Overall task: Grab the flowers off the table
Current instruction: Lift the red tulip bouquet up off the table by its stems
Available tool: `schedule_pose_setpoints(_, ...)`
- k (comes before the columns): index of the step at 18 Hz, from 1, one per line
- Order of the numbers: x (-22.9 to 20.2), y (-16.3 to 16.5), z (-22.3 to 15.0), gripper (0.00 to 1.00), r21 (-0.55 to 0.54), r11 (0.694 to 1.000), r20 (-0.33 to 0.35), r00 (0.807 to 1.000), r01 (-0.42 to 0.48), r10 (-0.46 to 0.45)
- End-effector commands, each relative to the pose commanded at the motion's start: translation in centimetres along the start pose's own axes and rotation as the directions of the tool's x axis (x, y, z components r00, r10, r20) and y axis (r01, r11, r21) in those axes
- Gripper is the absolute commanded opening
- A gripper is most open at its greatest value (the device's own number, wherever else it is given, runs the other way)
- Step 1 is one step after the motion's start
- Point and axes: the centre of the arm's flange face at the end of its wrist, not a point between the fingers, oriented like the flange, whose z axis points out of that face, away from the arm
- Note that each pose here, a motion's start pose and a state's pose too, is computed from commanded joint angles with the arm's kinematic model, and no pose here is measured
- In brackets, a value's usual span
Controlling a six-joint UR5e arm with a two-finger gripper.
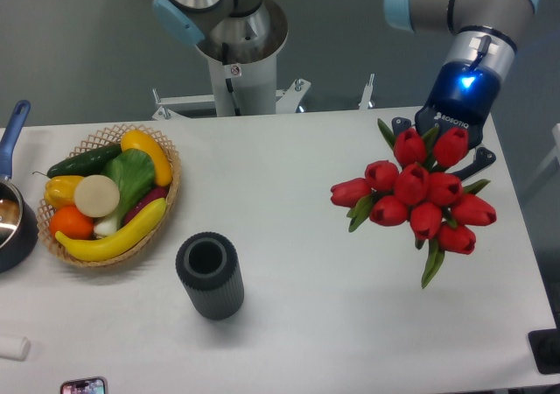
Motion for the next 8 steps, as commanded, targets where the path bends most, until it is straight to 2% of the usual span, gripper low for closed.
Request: schedule_pose_setpoints(8, 0.03, 0.04, -0.19, 0.22, 0.000, 1.000, 0.003, 1.000, 0.001, -0.001)
